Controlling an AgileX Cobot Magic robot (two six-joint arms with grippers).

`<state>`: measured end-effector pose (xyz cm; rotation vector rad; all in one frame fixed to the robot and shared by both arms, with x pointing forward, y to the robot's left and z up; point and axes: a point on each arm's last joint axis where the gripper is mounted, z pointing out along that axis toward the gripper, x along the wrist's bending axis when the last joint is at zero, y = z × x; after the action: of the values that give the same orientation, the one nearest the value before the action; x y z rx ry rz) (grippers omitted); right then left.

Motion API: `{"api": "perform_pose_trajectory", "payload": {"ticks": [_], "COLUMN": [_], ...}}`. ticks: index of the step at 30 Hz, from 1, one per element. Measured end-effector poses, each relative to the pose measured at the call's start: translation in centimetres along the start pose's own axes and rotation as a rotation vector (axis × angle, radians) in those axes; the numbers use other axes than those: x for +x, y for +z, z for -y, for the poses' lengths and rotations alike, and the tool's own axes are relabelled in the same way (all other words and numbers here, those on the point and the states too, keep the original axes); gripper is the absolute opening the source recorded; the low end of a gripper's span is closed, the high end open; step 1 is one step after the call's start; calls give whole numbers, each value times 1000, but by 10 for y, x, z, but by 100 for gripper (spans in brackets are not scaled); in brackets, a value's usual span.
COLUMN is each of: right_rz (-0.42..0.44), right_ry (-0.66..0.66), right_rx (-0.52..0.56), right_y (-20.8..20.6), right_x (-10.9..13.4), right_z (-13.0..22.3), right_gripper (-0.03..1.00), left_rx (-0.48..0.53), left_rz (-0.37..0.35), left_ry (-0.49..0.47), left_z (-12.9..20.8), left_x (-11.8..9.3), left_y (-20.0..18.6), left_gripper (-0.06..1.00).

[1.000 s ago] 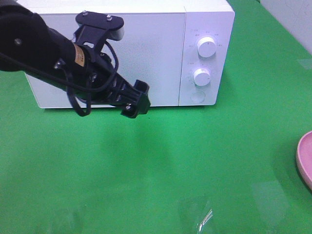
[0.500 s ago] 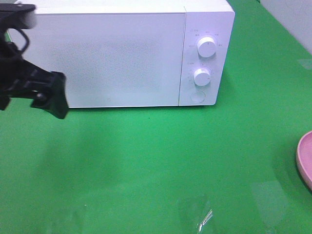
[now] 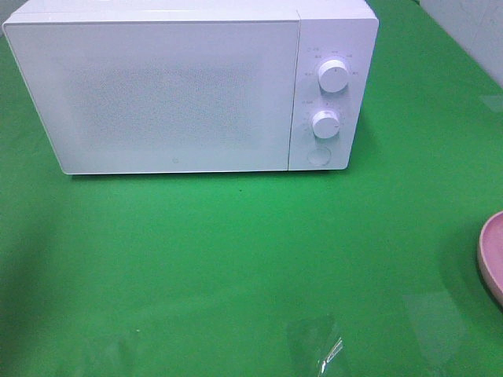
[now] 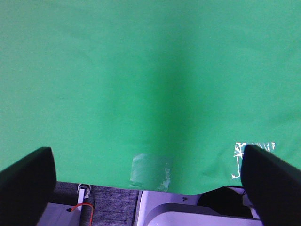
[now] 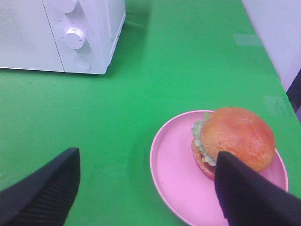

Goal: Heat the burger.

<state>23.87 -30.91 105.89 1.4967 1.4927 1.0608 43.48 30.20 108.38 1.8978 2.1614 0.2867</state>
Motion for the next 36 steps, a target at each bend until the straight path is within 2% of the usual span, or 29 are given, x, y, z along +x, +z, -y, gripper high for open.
{"api": "perform_pose_trajectory", "payload": {"ticks": [5, 7, 10, 15, 19, 20, 21, 22, 23, 24, 25, 26, 27, 28, 31, 36], "right_rz": [0, 0, 0, 0, 0, 0, 0, 0, 0, 0, 0, 0, 0, 0, 0, 0], "right_ry": [0, 0, 0, 0, 0, 0, 0, 0, 0, 0, 0, 0, 0, 0, 0, 0], "right_rx": [0, 0, 0, 0, 0, 0, 0, 0, 0, 0, 0, 0, 0, 0, 0, 0], "right_y": [0, 0, 0, 0, 0, 0, 0, 0, 0, 0, 0, 0, 0, 0, 0, 0], "right_x": [0, 0, 0, 0, 0, 0, 0, 0, 0, 0, 0, 0, 0, 0, 0, 0], "right_z": [0, 0, 0, 0, 0, 0, 0, 0, 0, 0, 0, 0, 0, 0, 0, 0], "right_gripper": [76, 76, 76, 76, 76, 76, 76, 76, 76, 76, 76, 76, 76, 76, 76, 76], "left_rx": [-8, -33, -50, -132, -182, -222, -222, -298, -298, -360, -360, -432, -460, -460, -560, -634], "left_rz": [1, 0, 2, 7, 11, 14, 14, 19, 19, 23, 23, 27, 28, 28, 36, 41], "left_ry": [-29, -20, -4, 28, 33, 34, 34, 35, 35, 37, 37, 52, 56, 56, 63, 65], "left_z": [18, 46, 59, 100, 120, 132, 132, 138, 138, 143, 143, 153, 157, 157, 170, 181], "left_x": [7, 10, 11, 15, 16, 17, 17, 18, 18, 18, 18, 19, 19, 19, 20, 21], "left_y": [-1, -3, -4, -8, -8, -7, -7, -10, -10, -14, -14, -16, -18, -18, -26, -31], "left_gripper": [99, 99, 99, 99, 99, 99, 99, 99, 99, 99, 99, 99, 99, 99, 99, 99]}}
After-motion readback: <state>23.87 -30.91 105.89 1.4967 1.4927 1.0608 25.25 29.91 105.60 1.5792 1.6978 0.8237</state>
